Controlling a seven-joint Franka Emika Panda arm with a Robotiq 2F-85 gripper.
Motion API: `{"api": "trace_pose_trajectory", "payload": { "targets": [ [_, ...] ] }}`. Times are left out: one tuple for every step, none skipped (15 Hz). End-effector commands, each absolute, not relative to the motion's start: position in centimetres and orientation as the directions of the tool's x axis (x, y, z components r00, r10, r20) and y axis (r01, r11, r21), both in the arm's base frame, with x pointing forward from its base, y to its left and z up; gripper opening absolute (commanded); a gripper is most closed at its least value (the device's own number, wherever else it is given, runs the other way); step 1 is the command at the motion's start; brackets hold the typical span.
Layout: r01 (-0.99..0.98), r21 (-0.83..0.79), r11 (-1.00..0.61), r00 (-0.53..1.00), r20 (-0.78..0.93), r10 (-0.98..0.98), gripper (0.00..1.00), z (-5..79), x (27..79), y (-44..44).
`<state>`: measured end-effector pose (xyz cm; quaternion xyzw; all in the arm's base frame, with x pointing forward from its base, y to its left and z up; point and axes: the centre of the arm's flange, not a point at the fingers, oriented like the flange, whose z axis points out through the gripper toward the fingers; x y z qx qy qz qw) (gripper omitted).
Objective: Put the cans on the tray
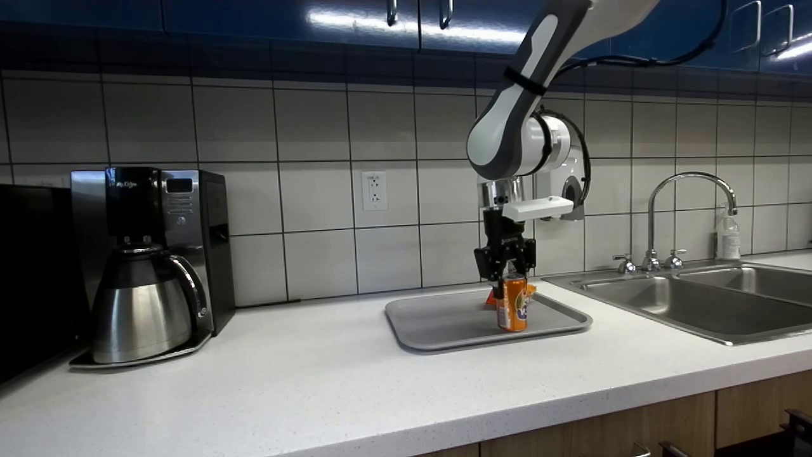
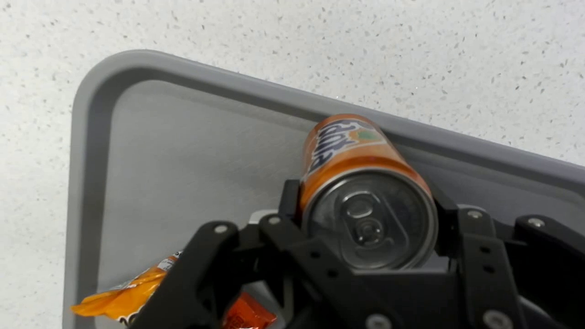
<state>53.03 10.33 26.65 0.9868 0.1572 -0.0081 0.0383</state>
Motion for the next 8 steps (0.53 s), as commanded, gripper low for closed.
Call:
{"api": "trace_pose_trajectory", "payload": {
  "targets": [
    [0.289,0.093,-0.953,0.957,-0.008,0.289,0.38,27.04,53.67,10.53],
    [0.287,0.09,-0.954,0.958,-0.007,0.288,0.38,26.92,53.74,10.51],
    [0.286,0.09,-0.954,0.958,-0.004,0.287,0.38,26.87,53.79,10.5],
    [0.285,0.091,-0.954,0.958,-0.002,0.286,0.38,26.8,53.84,10.51],
    [0.283,0.091,-0.955,0.959,0.002,0.284,0.38,26.71,53.92,10.54],
    [0.278,0.088,-0.957,0.96,0.003,0.279,0.38,26.67,54.07,10.56],
    [0.276,0.088,-0.957,0.961,0.005,0.277,0.38,26.64,54.19,10.58],
    [0.274,0.089,-0.958,0.961,0.008,0.276,0.38,26.62,54.31,10.58]
  ]
}}
